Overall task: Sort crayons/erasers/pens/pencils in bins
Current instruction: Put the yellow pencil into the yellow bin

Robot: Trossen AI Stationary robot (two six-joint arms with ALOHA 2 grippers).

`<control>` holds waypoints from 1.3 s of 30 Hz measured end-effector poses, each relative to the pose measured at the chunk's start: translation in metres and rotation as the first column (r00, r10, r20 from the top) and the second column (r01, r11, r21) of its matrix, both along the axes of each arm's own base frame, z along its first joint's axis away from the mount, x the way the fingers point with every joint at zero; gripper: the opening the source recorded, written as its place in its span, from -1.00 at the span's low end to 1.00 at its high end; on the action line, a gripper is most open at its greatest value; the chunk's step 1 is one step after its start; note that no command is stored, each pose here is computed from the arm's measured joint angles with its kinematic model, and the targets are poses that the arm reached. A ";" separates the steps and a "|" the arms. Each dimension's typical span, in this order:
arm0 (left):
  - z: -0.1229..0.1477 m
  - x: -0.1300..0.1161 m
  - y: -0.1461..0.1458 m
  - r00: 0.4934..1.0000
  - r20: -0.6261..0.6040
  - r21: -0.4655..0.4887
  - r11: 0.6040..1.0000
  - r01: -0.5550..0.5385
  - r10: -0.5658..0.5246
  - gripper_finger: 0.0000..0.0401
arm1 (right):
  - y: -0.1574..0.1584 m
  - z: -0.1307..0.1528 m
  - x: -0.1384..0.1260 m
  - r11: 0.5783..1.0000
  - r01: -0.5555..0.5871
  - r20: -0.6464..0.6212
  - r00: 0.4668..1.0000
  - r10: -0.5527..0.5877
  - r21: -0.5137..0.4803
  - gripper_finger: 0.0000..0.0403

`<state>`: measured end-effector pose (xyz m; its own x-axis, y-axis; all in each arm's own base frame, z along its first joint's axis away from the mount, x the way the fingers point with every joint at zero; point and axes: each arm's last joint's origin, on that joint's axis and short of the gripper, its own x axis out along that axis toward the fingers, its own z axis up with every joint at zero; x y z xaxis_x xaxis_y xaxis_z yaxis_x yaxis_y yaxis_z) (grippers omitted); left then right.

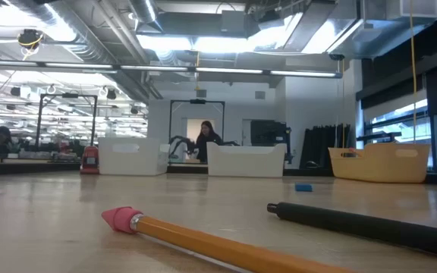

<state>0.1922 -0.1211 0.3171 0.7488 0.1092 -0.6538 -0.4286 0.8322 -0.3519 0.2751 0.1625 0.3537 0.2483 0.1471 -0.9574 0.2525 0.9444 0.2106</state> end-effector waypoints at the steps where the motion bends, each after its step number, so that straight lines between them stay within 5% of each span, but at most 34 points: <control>1: 0.001 0.000 -0.002 1.000 0.018 -0.030 0.999 -0.011 0.011 -0.62 | 0.001 -0.004 -0.001 1.000 -0.001 -0.014 1.000 0.000 -0.006 -0.39; 8: -0.003 -0.005 -0.023 0.998 -0.032 -0.296 0.954 -0.055 0.048 -0.64 | 0.002 -0.022 -0.005 0.996 -0.076 -0.070 0.995 0.072 -0.056 -0.39; 13: -0.015 -0.010 -0.040 0.977 -0.194 -0.478 0.860 -0.176 0.092 -0.65 | -0.001 -0.024 -0.004 0.987 -0.141 -0.068 0.988 0.136 -0.072 -0.39; 18: -0.029 -0.009 -0.055 0.927 -0.344 -0.551 0.766 -0.330 0.152 -0.65 | -0.008 -0.024 -0.001 0.978 -0.172 -0.056 0.984 0.166 -0.115 -0.39; 24: -0.054 -0.016 -0.060 0.774 -0.583 -0.422 0.722 -0.548 0.246 -0.65 | -0.018 -0.024 0.006 0.969 -0.200 -0.042 0.980 0.196 -0.145 -0.39; 28: -0.062 -0.025 -0.058 0.617 -0.699 -0.307 0.627 -0.716 0.362 -0.65 | -0.025 -0.023 0.012 0.966 -0.193 -0.011 0.981 0.194 -0.171 -0.39; 39: -0.073 -0.024 -0.067 0.543 -0.718 -0.263 0.553 -0.791 0.435 -0.64 | -0.039 -0.017 0.037 0.962 -0.179 0.179 0.959 0.218 -0.207 -0.39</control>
<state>0.1682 -0.1879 0.2438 0.1354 -0.0790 -0.9876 -0.9902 0.0238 -0.1376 0.3116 0.1239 0.3367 0.4198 0.0363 -0.9069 0.0270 0.9983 0.0525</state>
